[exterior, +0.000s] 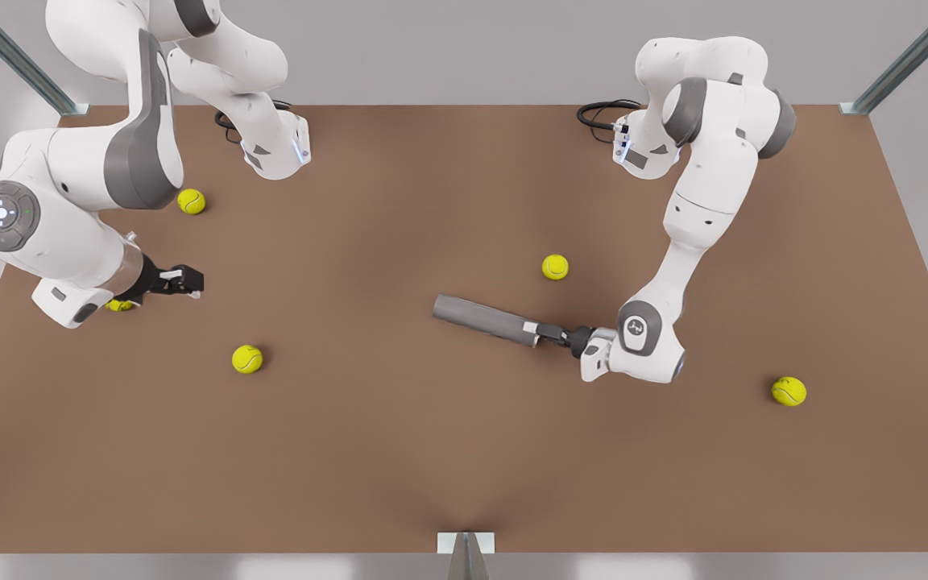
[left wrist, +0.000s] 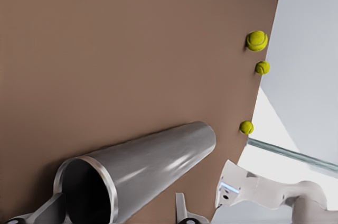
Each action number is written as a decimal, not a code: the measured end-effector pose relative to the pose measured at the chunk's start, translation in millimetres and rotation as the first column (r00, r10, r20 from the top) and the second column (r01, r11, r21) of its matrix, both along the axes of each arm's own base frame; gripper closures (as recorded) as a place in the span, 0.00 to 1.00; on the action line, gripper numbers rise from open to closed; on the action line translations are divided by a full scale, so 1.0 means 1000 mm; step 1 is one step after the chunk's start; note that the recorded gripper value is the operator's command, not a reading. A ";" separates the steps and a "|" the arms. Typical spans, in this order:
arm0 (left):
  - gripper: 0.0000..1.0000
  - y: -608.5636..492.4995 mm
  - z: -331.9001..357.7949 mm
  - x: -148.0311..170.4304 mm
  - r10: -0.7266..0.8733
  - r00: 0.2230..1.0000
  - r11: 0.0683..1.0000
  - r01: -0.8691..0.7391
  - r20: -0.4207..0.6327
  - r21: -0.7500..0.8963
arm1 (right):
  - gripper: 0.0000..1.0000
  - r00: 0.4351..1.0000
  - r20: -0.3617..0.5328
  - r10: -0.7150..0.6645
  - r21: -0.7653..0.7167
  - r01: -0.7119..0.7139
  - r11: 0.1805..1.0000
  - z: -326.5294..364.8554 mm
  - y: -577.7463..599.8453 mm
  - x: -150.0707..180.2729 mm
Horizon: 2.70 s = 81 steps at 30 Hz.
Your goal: Put the tennis tube upright
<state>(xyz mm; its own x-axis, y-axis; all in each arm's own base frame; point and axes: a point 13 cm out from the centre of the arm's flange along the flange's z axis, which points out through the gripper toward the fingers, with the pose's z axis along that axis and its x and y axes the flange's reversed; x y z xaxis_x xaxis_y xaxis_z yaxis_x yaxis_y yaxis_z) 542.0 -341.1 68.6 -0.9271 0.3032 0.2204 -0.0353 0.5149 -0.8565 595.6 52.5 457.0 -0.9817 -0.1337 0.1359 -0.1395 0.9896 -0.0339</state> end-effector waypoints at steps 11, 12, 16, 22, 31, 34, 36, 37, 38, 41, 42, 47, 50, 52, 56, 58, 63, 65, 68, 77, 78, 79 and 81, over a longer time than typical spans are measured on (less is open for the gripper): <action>0.00 -0.022 -0.002 -0.009 -0.031 0.998 0.997 0.035 0.056 -0.066 | 0.00 0.999 -0.024 -0.024 -0.005 0.024 1.000 -0.003 0.001 -0.006; 0.00 -0.025 -0.004 -0.012 -0.037 0.998 0.997 0.041 0.054 -0.071 | 0.00 0.999 -0.025 -0.025 -0.006 0.025 1.000 -0.003 0.002 -0.006; 0.00 -0.027 -0.007 -0.017 -0.050 0.997 0.995 0.055 0.061 -0.083 | 0.00 0.999 -0.028 -0.031 -0.007 0.031 0.999 -0.005 0.002 -0.006; 0.40 -0.028 -0.002 -0.019 -0.071 0.995 0.992 0.078 0.075 -0.102 | 0.00 0.999 -0.034 -0.033 -0.009 0.033 0.999 -0.004 0.005 -0.009; 0.43 -0.021 0.015 -0.019 -0.119 0.988 0.986 0.129 0.098 -0.107 | 0.00 0.998 -0.039 -0.042 -0.011 0.042 0.999 -0.004 0.003 -0.010; 0.46 -0.023 0.010 -0.025 -0.131 0.987 0.984 0.140 0.089 -0.107 | 0.00 0.998 -0.040 -0.043 -0.012 0.043 0.999 -0.004 0.003 -0.010; 0.50 -0.024 0.007 -0.028 -0.136 0.987 0.984 0.145 0.082 -0.108 | 0.00 0.998 -0.041 -0.042 -0.012 0.042 0.999 -0.004 0.004 -0.011; 0.50 -0.025 0.007 -0.029 -0.138 0.987 0.983 0.146 0.080 -0.108 | 0.00 0.998 -0.041 -0.042 -0.012 0.042 0.999 -0.004 0.005 -0.011; 0.51 -0.025 0.006 -0.029 -0.139 0.987 0.983 0.147 0.079 -0.108 | 0.00 0.998 -0.041 -0.042 -0.012 0.042 0.999 -0.004 0.005 -0.011; 0.58 -0.025 0.007 -0.030 -0.140 0.987 0.983 0.148 0.078 -0.109 | 0.00 0.998 -0.042 -0.044 -0.012 0.043 0.999 -0.004 0.005 -0.011; 0.60 -0.025 0.007 -0.029 -0.140 0.987 0.983 0.148 0.078 -0.109 | 0.00 0.998 -0.042 -0.044 -0.012 0.043 0.999 -0.004 0.005 -0.011; 0.62 -0.025 0.012 -0.030 -0.144 0.987 0.982 0.152 0.074 -0.113 | 0.00 0.998 -0.043 -0.047 -0.013 0.046 0.999 -0.004 0.004 -0.011; 0.62 -0.022 0.022 -0.027 -0.151 0.985 0.980 0.160 0.082 -0.115 | 0.00 0.998 -0.042 -0.047 -0.013 0.047 0.999 -0.004 0.004 -0.011; 0.65 -0.019 0.029 -0.025 -0.158 0.983 0.979 0.168 0.088 -0.113 | 0.00 0.998 -0.039 -0.046 -0.012 0.046 0.999 -0.002 0.004 -0.011; 0.73 -0.015 0.039 -0.027 -0.185 0.978 0.976 0.194 0.095 -0.101 | 0.00 0.998 -0.036 -0.047 -0.012 0.047 0.999 0.000 0.004 -0.010; 0.73 -0.014 0.039 -0.029 -0.193 0.977 0.974 0.202 0.091 -0.099 | 0.00 0.998 -0.035 -0.048 -0.012 0.047 0.999 0.000 0.004 -0.010; 0.79 -0.013 0.056 -0.032 -0.227 0.969 0.968 0.235 0.099 -0.086 | 0.00 0.998 -0.035 -0.048 -0.012 0.048 0.999 0.000 0.004 -0.011; 0.79 -0.012 0.063 -0.031 -0.234 0.967 0.967 0.243 0.105 -0.079 | 0.00 0.998 -0.035 -0.048 -0.012 0.048 0.999 0.001 0.004 -0.011; 0.79 -0.006 0.074 -0.025 -0.238 0.964 0.967 0.246 0.116 -0.060 | 0.00 0.998 -0.035 -0.049 -0.012 0.048 0.999 0.001 0.004 -0.010; 0.79 0.040 0.123 0.003 -0.235 0.959 0.972 0.235 0.162 0.020 | 0.00 0.999 -0.027 -0.038 -0.008 0.038 0.999 0.007 0.010 -0.013; 0.79 0.046 0.133 0.006 -0.233 0.957 0.972 0.232 0.172 0.028 | 0.00 0.999 -0.027 -0.036 -0.007 0.036 0.999 0.008 0.011 -0.013; 0.79 0.050 0.141 0.008 -0.237 0.954 0.972 0.234 0.182 0.038 | 0.00 0.999 -0.027 -0.036 -0.007 0.036 0.999 0.008 0.012 -0.014; 0.79 0.057 0.156 0.014 -0.255 0.945 0.967 0.248 0.204 0.063 | 0.00 0.999 -0.028 -0.039 -0.007 0.038 0.999 0.008 0.010 -0.013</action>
